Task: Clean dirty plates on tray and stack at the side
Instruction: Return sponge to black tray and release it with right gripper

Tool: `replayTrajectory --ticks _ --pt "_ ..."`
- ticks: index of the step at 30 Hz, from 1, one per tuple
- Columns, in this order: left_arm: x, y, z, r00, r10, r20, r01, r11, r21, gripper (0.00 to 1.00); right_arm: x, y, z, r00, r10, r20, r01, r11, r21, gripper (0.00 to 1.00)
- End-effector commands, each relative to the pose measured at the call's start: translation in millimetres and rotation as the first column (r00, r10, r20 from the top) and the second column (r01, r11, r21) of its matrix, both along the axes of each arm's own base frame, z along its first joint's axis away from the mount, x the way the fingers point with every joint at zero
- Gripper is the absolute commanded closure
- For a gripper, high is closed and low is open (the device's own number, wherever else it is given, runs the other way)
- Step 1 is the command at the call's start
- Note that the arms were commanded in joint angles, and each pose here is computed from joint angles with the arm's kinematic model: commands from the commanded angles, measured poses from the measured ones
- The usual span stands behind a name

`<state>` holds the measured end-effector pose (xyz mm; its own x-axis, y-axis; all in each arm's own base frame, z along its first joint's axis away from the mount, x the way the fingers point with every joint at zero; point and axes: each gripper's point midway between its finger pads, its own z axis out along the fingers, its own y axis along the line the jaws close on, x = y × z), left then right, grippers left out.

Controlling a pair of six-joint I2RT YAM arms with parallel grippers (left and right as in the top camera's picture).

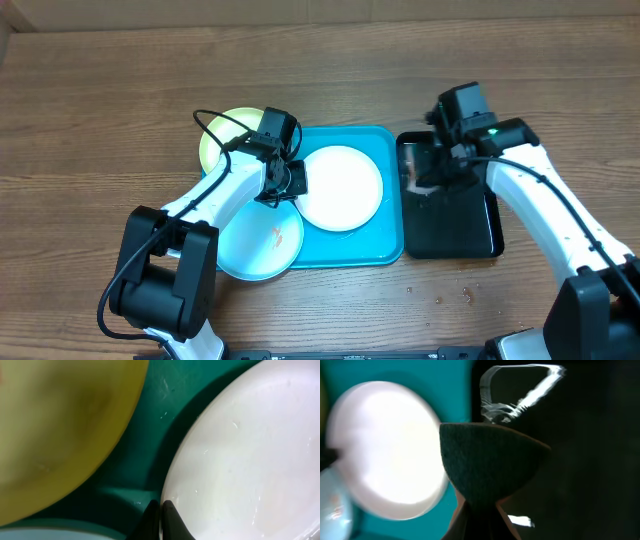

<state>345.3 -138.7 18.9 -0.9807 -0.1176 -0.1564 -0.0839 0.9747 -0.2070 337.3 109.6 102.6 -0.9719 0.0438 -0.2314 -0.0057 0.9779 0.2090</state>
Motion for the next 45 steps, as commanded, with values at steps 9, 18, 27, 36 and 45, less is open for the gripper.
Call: replayTrajectory --ticks 9,18,27,36,45 --pt "0 0 -4 1.0 -0.014 -0.001 0.014 1.0 -0.004 0.96 -12 -47 -57 0.999 -0.051 0.012 0.052 0.969 -0.241 0.96" --pt "-1 -13 -3 0.999 -0.045 0.013 0.046 0.999 -0.008 0.96 -25 -58 -85 0.998 -0.06 0.019 0.063 0.957 -0.282 0.96" --pt "-2 -14 -3 0.999 -0.05 0.014 0.05 0.999 -0.008 0.96 -25 -67 -85 0.997 -0.07 0.027 0.075 0.943 -0.324 0.61" --pt "0 -10 -4 0.999 -0.044 0.024 0.044 0.999 0.015 0.81 -3 -52 -55 0.996 -0.064 0.059 0.077 0.963 -0.26 0.51" --pt "-1 -9 -6 0.999 -0.045 0.025 0.044 0.999 0.024 0.77 20 -59 -9 0.99 -0.11 0.093 0.13 0.961 -0.246 0.5"
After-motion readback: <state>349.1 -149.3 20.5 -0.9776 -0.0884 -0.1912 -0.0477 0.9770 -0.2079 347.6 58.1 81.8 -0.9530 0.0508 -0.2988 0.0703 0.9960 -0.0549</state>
